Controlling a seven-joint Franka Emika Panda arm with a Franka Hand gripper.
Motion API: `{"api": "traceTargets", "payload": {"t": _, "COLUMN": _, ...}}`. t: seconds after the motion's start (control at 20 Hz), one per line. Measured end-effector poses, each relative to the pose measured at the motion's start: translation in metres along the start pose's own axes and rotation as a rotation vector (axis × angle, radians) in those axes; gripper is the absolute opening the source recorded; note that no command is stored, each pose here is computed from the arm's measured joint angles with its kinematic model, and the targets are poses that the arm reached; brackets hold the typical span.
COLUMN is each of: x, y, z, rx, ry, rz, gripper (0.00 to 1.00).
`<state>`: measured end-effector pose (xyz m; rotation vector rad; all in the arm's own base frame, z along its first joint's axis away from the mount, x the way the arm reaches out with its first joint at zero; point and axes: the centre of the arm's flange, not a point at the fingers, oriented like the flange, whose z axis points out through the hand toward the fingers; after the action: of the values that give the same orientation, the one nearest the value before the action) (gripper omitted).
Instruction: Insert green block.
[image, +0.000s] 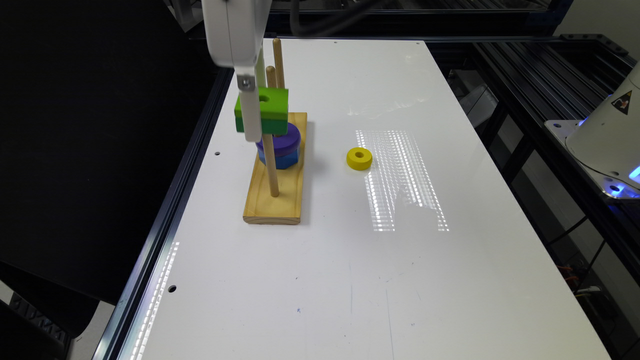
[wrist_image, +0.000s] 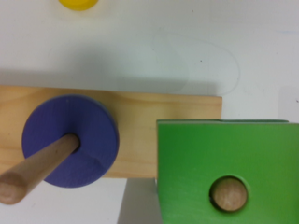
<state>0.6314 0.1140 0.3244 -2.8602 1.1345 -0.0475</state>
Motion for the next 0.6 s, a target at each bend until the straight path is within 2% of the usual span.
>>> {"api": "traceTargets", "payload": {"t": 0.35, "x": -0.0008, "y": -0.0006, "z": 0.0022, "rx": -0.0039, "ry": 0.0020, "rz": 0.0004, "gripper": 0.00}}
{"api": "traceTargets", "payload": {"t": 0.6, "x": -0.0005, "y": -0.0006, "z": 0.0102, "rx": -0.0078, "ry": -0.0014, "rz": -0.0005, "gripper": 0.00}}
